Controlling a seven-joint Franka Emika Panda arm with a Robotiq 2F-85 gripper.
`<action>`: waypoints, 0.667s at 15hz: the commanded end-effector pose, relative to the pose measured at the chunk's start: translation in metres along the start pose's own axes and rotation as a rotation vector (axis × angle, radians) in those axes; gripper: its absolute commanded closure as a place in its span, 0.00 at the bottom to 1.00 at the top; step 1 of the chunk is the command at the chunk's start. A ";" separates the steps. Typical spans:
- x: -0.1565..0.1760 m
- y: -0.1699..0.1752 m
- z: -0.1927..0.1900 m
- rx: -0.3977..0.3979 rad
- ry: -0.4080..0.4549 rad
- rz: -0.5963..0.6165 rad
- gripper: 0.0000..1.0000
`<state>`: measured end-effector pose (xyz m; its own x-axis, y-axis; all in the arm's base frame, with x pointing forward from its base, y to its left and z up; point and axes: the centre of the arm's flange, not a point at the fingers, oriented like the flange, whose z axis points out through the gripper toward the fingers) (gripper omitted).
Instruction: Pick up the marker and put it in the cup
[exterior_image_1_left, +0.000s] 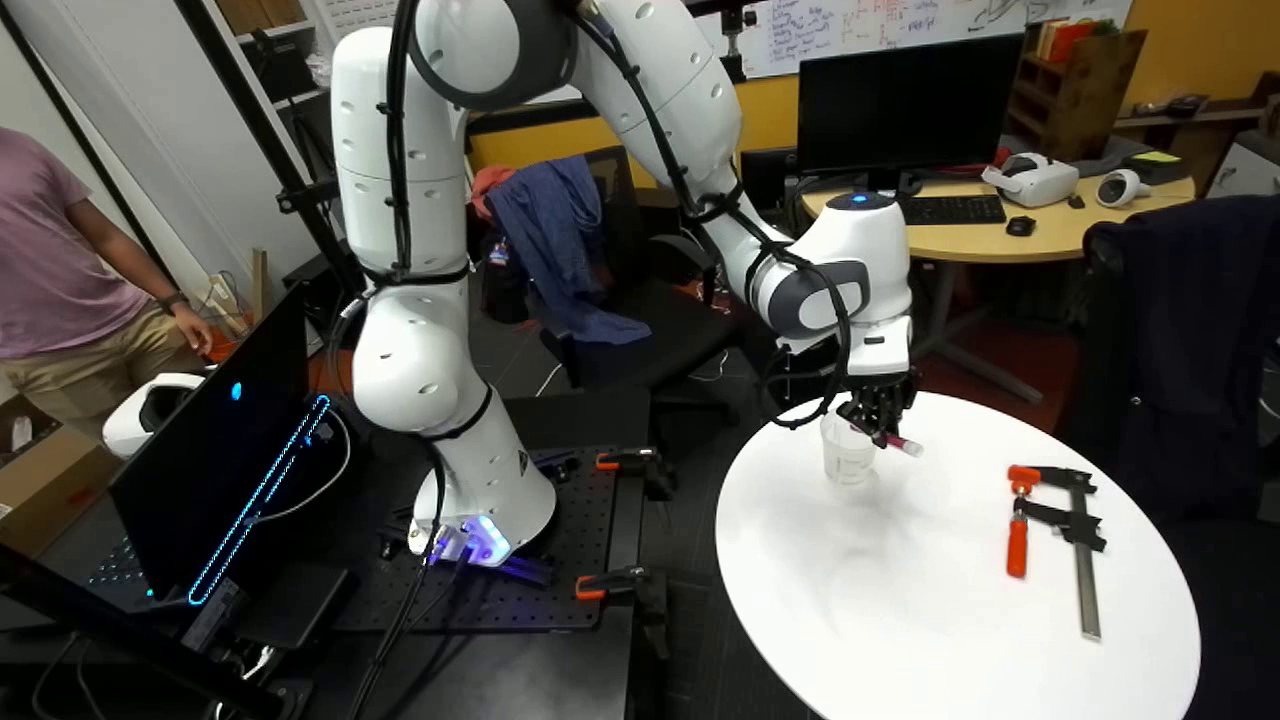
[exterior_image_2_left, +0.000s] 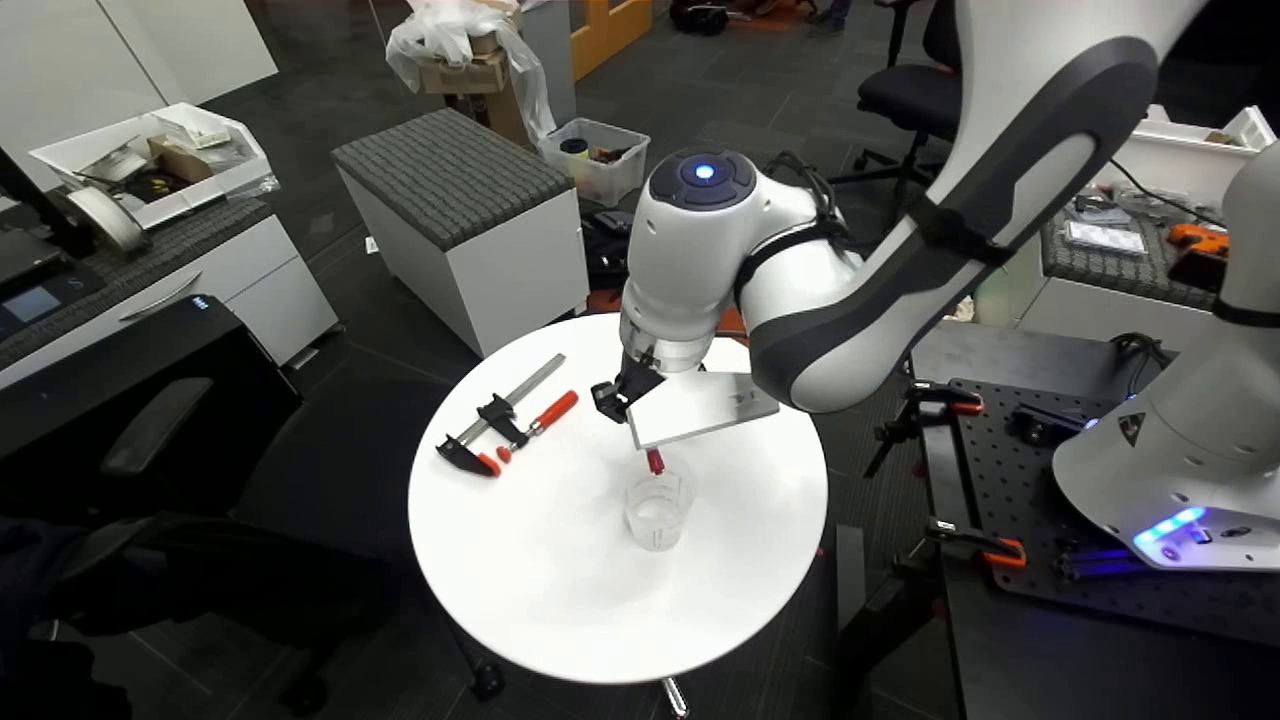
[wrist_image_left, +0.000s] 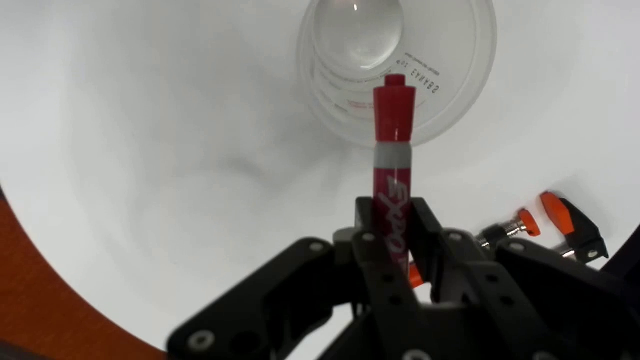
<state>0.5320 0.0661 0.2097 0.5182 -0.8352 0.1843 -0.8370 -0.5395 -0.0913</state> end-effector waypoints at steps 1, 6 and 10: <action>-0.014 -0.009 0.007 -0.018 0.046 -0.014 0.95; -0.030 -0.012 0.013 -0.035 0.076 -0.051 0.95; -0.042 -0.015 0.015 -0.039 0.099 -0.086 0.95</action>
<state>0.5250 0.0978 0.1887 0.5740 -0.7786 0.2538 -0.7986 -0.6007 -0.0368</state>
